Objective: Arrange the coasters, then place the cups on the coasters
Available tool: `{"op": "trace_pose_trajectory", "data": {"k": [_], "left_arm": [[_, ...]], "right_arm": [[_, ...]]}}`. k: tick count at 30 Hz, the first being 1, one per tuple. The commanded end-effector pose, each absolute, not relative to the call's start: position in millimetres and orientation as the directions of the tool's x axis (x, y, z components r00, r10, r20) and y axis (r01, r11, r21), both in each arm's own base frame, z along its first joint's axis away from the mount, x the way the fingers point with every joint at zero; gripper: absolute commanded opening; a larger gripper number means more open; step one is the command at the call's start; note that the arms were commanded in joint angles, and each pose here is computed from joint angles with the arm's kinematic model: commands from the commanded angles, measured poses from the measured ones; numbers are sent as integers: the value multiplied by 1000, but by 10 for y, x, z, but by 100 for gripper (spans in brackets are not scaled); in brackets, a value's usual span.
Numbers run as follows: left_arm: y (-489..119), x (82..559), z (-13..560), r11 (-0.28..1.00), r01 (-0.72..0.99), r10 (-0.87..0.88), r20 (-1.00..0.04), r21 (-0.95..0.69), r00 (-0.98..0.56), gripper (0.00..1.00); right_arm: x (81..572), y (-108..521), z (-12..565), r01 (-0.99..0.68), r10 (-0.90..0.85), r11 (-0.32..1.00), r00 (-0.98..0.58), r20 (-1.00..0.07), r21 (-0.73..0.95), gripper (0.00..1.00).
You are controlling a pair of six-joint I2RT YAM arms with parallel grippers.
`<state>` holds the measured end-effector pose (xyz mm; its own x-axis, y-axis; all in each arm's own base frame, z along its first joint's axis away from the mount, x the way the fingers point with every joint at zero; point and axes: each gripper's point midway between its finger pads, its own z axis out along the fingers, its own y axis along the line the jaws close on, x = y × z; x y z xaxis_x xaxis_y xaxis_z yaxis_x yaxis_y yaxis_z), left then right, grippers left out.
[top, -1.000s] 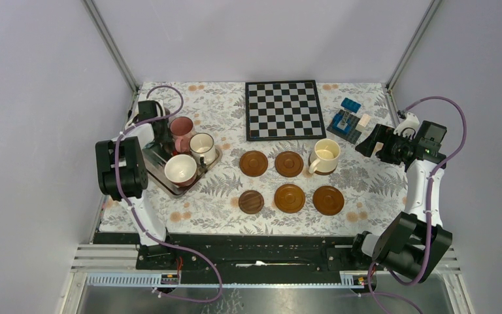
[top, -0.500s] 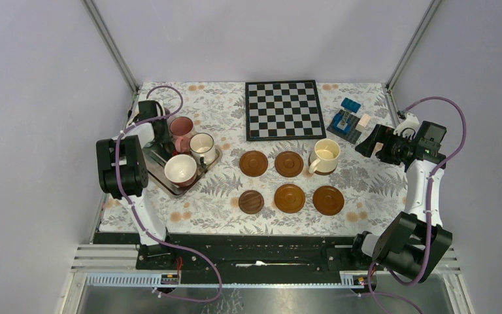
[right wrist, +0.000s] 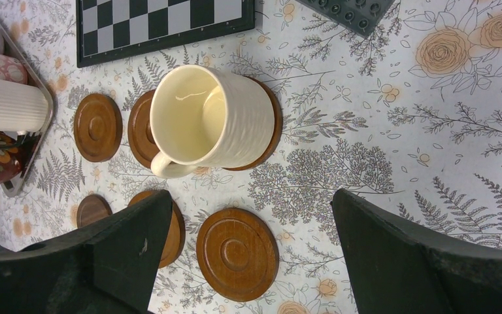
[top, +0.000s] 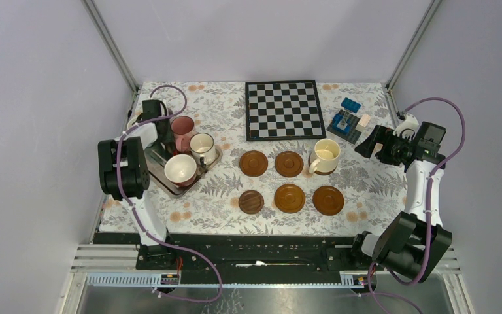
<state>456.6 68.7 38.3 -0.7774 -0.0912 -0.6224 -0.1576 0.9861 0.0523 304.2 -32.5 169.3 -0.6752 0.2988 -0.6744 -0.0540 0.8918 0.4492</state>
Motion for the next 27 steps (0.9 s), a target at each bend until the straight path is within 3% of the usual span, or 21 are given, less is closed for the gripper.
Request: {"op": "trace_pose_trajectory", "data": {"k": [1, 17, 27], "left_arm": [[649, 4912, 1125, 987, -155, -58, -796, 46, -603, 0], [617, 4975, 1782, 986, -165, -79, -875, 1, -478, 0], [313, 5031, 2756, 996, -84, -25, -947, 2, -320, 0]], "right_arm": [[3069, -326, 1738, -79, 272, 902, -658, -702, 424, 100], [3065, -322, 1757, -85, 269, 903, -654, -707, 421, 100], [3061, -316, 1790, -86, 270, 903, -649, -712, 421, 100]]}}
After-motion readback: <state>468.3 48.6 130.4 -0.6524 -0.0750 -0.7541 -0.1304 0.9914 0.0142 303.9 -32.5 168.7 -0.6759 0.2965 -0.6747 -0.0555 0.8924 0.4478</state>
